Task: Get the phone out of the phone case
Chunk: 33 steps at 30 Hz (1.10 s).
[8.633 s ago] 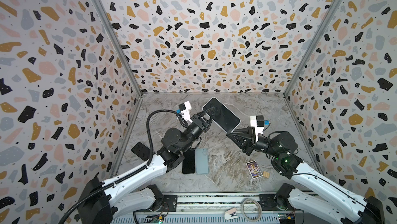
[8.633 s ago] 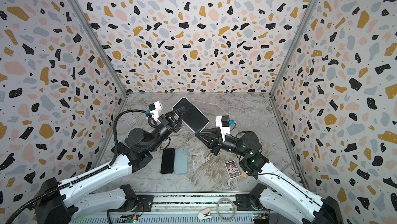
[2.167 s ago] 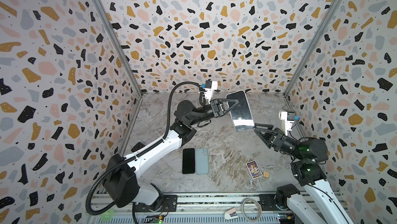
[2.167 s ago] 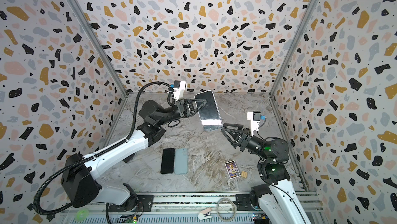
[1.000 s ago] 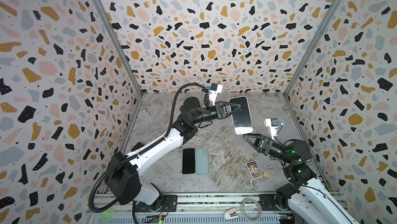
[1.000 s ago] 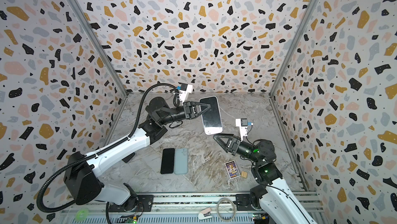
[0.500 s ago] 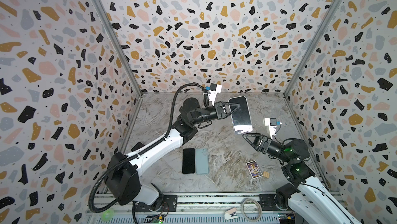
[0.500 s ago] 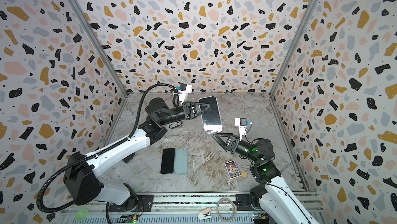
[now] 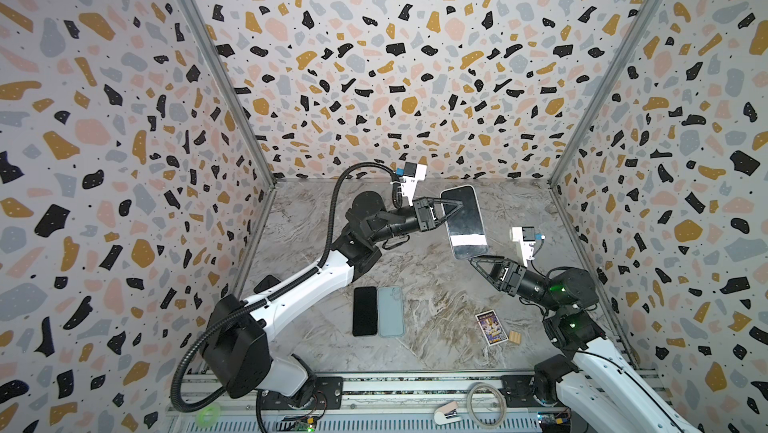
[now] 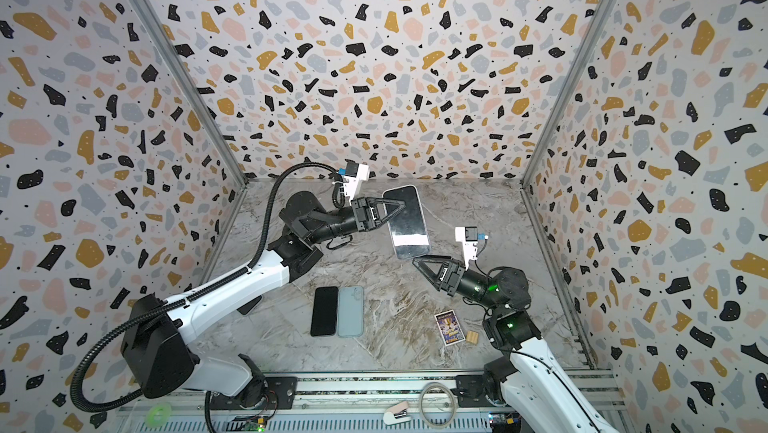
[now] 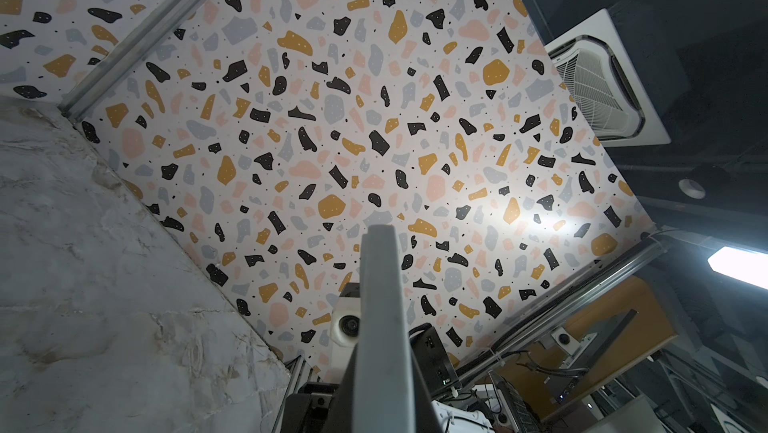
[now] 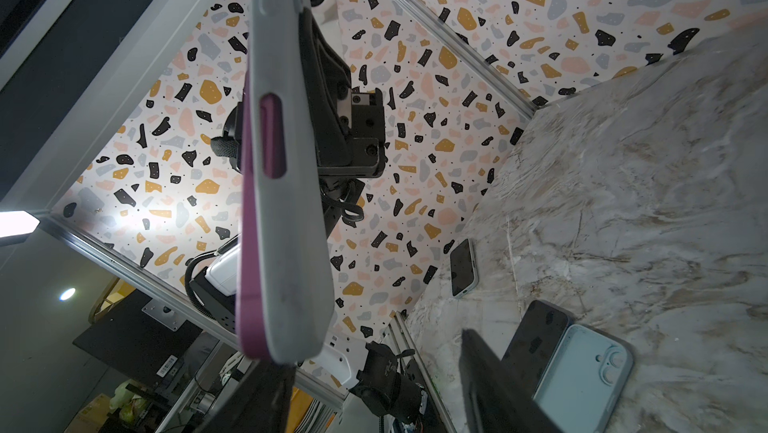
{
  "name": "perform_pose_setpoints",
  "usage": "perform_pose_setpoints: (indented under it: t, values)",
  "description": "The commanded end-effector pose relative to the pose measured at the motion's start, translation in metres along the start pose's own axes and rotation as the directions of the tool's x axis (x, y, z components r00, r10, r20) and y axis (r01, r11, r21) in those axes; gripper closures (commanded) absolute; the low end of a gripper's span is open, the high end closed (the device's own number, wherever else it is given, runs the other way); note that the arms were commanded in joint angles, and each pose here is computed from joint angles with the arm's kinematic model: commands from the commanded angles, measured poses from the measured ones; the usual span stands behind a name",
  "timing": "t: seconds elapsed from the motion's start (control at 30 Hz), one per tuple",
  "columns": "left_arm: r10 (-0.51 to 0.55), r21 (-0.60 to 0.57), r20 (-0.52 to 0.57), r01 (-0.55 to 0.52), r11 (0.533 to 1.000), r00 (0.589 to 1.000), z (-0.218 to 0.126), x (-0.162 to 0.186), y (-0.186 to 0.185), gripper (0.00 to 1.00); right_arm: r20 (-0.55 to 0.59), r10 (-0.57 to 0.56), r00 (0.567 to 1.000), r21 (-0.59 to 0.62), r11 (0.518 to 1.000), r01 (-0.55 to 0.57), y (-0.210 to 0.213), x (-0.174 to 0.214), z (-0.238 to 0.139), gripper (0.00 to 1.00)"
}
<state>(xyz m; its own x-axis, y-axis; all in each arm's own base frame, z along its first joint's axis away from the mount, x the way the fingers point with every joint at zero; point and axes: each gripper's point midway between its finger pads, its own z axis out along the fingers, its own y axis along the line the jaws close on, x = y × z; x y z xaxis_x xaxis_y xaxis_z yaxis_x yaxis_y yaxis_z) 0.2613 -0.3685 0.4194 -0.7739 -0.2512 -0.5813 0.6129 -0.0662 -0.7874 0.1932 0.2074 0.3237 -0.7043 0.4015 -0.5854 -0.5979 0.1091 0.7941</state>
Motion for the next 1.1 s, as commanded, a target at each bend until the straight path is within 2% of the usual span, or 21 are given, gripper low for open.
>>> perform_pose_setpoints:
  t: [0.0,0.43,1.07]
  values:
    - [0.072,0.128,-0.039,-0.067,0.990,0.997,-0.007,0.009,-0.042,1.00,0.075,-0.012,0.997,-0.002,1.000,0.012,0.002,-0.018,-0.002,0.38]
    - [0.086,0.144,-0.051,-0.078,0.986,0.995,-0.010,0.015,-0.046,1.00,0.071,0.046,0.996,0.040,0.998,-0.048,-0.018,-0.018,0.000,0.43]
    - [0.101,0.166,-0.069,-0.088,0.982,0.993,-0.011,0.024,-0.052,1.00,0.081,0.079,0.994,0.068,0.994,-0.084,-0.032,-0.024,0.004,0.45]
